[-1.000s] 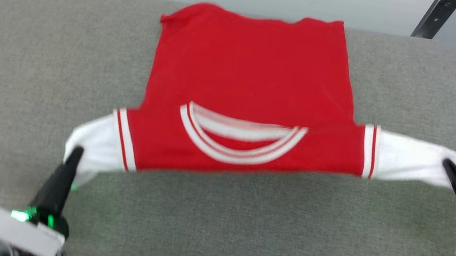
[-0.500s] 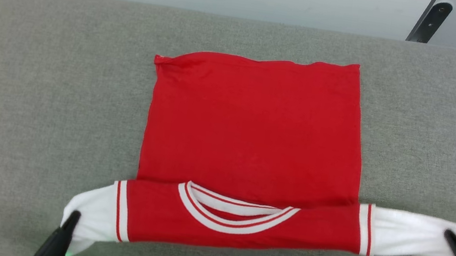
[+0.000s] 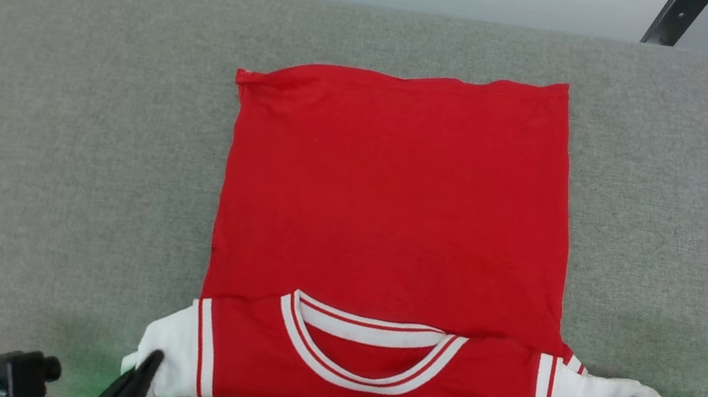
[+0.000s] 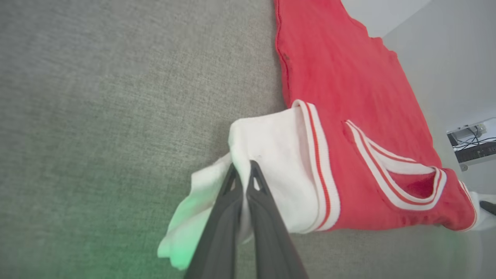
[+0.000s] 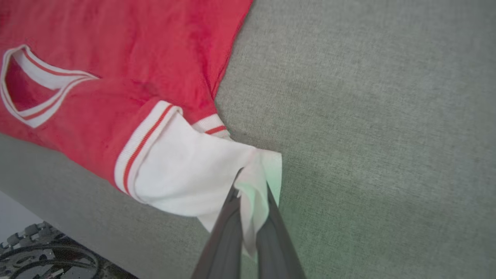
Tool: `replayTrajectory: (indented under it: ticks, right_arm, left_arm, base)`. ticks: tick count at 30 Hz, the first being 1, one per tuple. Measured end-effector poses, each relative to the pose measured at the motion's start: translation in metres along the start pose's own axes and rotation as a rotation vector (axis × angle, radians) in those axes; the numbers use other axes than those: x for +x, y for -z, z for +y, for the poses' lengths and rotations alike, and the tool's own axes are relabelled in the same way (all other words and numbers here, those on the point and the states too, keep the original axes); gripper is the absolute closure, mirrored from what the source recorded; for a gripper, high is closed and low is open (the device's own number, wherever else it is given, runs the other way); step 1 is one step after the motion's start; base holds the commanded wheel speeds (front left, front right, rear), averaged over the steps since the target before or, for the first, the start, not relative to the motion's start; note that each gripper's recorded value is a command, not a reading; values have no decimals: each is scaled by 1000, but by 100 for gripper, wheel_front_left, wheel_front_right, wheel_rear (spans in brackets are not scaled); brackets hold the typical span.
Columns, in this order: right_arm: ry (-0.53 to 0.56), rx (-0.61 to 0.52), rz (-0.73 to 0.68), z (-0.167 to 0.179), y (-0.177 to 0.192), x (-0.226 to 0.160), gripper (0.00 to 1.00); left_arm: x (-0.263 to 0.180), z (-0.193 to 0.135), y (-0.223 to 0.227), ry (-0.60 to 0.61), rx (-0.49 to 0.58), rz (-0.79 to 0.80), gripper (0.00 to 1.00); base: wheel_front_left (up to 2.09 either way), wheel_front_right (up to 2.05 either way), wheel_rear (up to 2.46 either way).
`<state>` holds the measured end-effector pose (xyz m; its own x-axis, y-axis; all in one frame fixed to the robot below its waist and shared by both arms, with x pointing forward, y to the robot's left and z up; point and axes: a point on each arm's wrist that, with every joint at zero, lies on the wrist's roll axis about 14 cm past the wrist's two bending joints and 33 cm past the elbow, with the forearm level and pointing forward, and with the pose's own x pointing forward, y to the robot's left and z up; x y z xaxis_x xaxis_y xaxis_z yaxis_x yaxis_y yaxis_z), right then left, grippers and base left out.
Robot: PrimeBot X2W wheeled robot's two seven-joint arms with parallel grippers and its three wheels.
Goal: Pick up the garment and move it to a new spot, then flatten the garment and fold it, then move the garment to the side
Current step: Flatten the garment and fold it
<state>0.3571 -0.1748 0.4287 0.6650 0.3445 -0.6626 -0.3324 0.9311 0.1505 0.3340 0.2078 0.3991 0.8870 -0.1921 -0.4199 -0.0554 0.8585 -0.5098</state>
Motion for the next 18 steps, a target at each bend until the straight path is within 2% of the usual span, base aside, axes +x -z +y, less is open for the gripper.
replayTrajectory:
  ticks: [8, 18]
  right_arm:
    - [-17, -13, 85, 2, 26, 21, 100]
    - [-25, -26, 128, 3, 41, 37, 100]
  left_arm:
    - [6, 12, 21, -43, 111, 96, 100]
    - [14, 14, 26, -45, 117, 109, 100]
  base:
    - [0, 0, 0]
    - [0, 0, 0]
